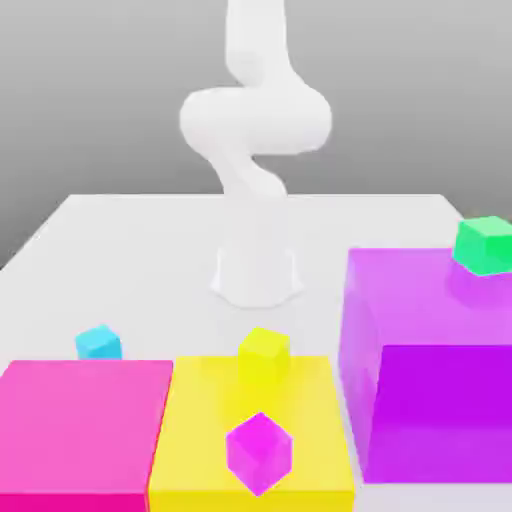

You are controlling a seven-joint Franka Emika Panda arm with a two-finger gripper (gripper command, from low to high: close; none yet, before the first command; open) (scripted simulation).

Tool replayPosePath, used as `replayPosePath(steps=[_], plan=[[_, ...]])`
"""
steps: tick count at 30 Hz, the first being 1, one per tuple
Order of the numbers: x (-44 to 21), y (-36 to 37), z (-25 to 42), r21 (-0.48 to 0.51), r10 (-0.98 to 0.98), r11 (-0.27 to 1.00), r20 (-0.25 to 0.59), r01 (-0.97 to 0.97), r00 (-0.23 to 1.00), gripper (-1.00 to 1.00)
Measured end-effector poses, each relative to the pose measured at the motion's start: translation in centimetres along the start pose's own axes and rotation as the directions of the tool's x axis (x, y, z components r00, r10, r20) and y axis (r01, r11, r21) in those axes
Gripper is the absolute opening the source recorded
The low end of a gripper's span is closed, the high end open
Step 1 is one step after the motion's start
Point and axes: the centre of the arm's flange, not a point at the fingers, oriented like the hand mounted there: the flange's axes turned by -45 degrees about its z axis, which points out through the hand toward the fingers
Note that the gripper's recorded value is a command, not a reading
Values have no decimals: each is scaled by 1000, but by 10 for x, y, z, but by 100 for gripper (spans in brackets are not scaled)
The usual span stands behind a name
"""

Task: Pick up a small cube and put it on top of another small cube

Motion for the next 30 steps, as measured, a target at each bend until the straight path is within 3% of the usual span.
replayPosePath(steps=[7,14,22,30], plan=[[-37,78,108,-160,440,892,94,-422,893,0],[-106,158,187,-344,791,590,65,-731,608,0],[-216,236,242,-499,982,82,-108,-863,156,0],[-343,281,262,-522,883,-454,-372,-722,-286,0]])
